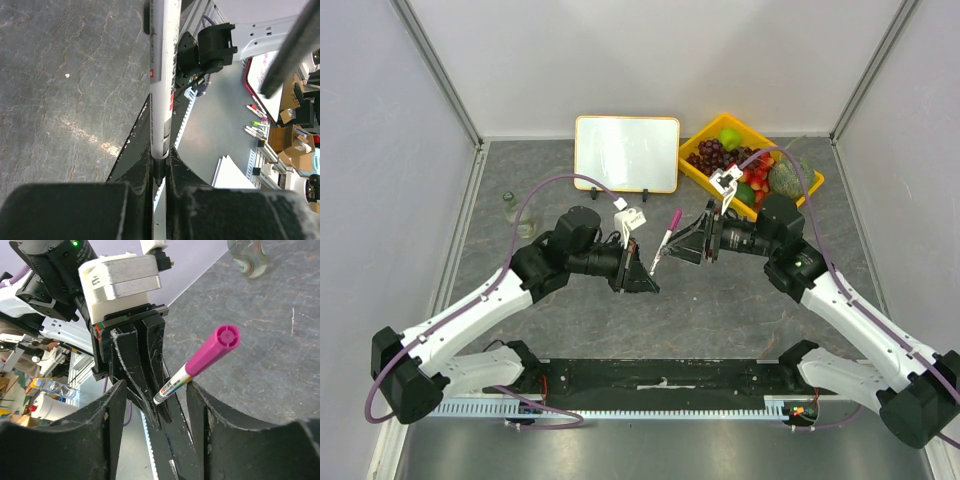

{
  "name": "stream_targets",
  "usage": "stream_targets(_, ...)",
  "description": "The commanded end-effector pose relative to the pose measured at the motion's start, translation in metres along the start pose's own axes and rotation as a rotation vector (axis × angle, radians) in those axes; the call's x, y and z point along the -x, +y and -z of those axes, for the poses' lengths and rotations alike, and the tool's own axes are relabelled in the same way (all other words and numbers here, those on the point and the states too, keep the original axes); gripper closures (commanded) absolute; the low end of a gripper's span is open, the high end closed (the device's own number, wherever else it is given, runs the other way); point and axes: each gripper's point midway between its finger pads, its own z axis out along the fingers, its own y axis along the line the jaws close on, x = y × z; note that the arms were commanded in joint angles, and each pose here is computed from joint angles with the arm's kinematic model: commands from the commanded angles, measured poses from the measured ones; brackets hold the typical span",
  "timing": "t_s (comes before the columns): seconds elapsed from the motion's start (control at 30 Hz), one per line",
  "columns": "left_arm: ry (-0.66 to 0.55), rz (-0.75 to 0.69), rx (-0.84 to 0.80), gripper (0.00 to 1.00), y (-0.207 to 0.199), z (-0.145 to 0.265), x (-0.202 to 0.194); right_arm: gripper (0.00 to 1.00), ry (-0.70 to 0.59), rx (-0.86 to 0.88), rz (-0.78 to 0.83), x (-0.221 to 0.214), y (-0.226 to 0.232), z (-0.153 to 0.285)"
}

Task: Write a sentence on the whiteboard
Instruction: Pass from the left arm to the right

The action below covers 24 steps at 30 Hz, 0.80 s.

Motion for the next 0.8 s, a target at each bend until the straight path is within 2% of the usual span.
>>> stream_targets(0.0, -0.028, -0.085, -0.073, 0.98, -0.022, 0.012, 0.01, 0.46, 0.033, 0.071, -0.026, -0.005, 0.007, -0.003)
stream_targets(0.27, -0.047, -0.096, -0.097, 0.98, -0.027, 0.013, 0.015, 0.58, 0.045, 0.097, -0.071, -0.011, 0.006, -0.007)
stream_targets(0.77, -0.036, -0.101, -0.129, 0.98, -0.028, 0.007, 0.015, 0.59, 0.042, 0.154, -0.13, -0.013, 0.011, -0.012)
